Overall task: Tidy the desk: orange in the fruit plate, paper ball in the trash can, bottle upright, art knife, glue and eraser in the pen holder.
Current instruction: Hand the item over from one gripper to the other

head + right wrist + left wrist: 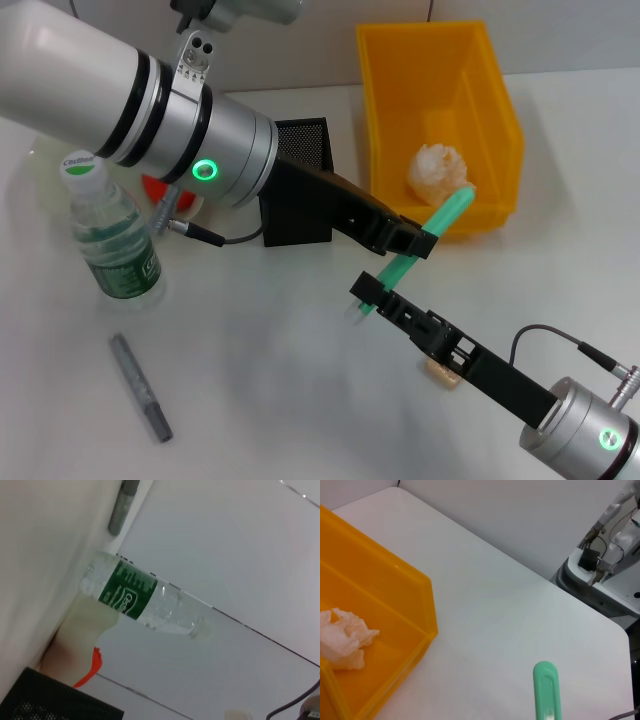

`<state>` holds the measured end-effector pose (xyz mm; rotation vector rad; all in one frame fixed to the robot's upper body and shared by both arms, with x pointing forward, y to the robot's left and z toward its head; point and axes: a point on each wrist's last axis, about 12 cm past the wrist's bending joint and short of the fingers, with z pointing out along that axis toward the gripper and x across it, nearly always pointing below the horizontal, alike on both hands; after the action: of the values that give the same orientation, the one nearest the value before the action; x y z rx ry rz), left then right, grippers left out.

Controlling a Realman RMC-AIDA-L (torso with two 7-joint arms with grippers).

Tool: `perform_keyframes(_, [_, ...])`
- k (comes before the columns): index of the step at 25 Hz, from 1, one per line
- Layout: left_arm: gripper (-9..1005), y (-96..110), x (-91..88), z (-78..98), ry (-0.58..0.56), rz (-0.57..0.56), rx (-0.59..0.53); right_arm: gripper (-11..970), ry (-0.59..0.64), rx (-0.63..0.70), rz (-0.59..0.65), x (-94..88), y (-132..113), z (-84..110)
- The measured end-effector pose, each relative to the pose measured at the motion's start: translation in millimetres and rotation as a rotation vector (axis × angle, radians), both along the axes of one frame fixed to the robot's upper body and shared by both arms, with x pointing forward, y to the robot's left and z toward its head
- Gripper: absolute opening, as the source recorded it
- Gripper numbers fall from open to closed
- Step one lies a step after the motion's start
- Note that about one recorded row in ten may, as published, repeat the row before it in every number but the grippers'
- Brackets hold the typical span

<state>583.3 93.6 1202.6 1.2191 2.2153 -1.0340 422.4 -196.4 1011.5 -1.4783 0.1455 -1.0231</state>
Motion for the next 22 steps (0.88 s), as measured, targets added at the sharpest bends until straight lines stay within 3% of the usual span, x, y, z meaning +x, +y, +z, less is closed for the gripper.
perform_keyframes(6, [186, 0.4, 0.5, 0.3, 0.0, 0.003, -0.002, 329, 0.0, 0.003, -0.008, 0.2, -0.1, 0.1])
perform_keyframes(17, [186, -0.3, 0.6, 0.6, -0.004, 0.001, -0.004, 290, -0.004, 0.0, -0.01, -3.2, 2.0, -0.4])
perform_keyframes(22, [186, -0.7, 0.0, 0.5, -0.006, -0.005, -0.01, 200, -0.002, 0.005, -0.011, -4.4, 2.7, -0.3])
